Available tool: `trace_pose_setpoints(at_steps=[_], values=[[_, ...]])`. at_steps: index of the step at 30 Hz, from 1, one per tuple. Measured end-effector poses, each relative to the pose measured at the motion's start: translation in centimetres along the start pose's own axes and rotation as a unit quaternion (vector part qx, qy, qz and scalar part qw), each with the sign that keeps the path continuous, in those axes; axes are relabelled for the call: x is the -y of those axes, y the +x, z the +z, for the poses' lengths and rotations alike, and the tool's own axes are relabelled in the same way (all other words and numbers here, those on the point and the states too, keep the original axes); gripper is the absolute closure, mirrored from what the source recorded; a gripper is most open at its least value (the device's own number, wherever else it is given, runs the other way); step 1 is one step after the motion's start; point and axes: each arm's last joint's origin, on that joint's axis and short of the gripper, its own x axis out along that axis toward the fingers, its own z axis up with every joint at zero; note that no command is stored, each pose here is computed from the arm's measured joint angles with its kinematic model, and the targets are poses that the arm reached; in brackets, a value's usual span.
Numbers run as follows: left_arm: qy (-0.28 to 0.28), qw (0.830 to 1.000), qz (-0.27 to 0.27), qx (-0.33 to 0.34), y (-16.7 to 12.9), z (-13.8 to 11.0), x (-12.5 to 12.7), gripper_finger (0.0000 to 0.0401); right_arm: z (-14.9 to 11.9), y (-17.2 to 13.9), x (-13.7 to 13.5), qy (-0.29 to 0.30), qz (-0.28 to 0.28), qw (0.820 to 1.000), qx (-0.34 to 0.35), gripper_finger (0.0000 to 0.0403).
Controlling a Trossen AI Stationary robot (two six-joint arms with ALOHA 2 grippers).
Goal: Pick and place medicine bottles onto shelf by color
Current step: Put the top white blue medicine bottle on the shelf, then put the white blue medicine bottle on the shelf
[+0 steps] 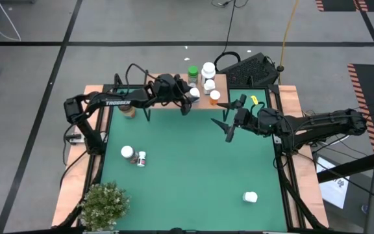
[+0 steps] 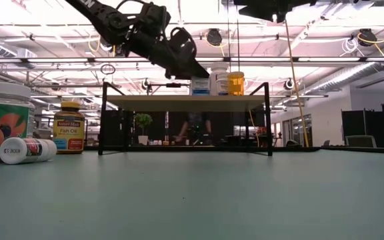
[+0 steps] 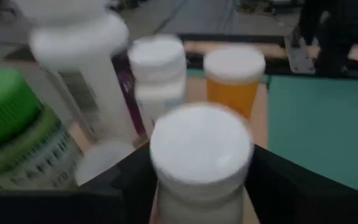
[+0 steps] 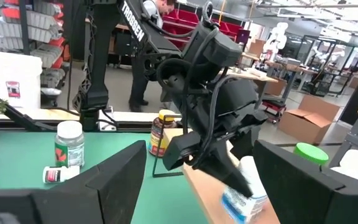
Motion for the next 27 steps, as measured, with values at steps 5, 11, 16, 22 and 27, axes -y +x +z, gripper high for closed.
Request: trace_pose_setpoints(at_steps=[5,11,16,22,27], values=[[-0.003,1.0,-0.006,-0.008,0.1,-0.4,-0.1,0.0129,0.0,0.0,0.0,0.001,0.0,1.0,0.0,0.0115],[0.012,1.0,-0.003,0.007,-0.6,0.5,-0.1,0.0071,0.0,0.0,0.0,0.004,0.0,1.0,0.0,0.0115],[0.019,0.999,0.005,0.035,-2.5,2.4,0.2,0.0045,-0.2,0.0,0.0,0.004,0.002,1.0,-0.009,0.0115],[0.042,0.998,0.054,0.012,-6.5,4.6,1.7,0.0045,-0.3,0.0,0.0,0.024,0.002,1.0,-0.014,0.0115],[0.046,0.996,0.071,-0.02,-9.8,5.2,4.1,0.0067,-0.6,0.0,-0.1,0.038,0.004,0.999,-0.03,0.0115]])
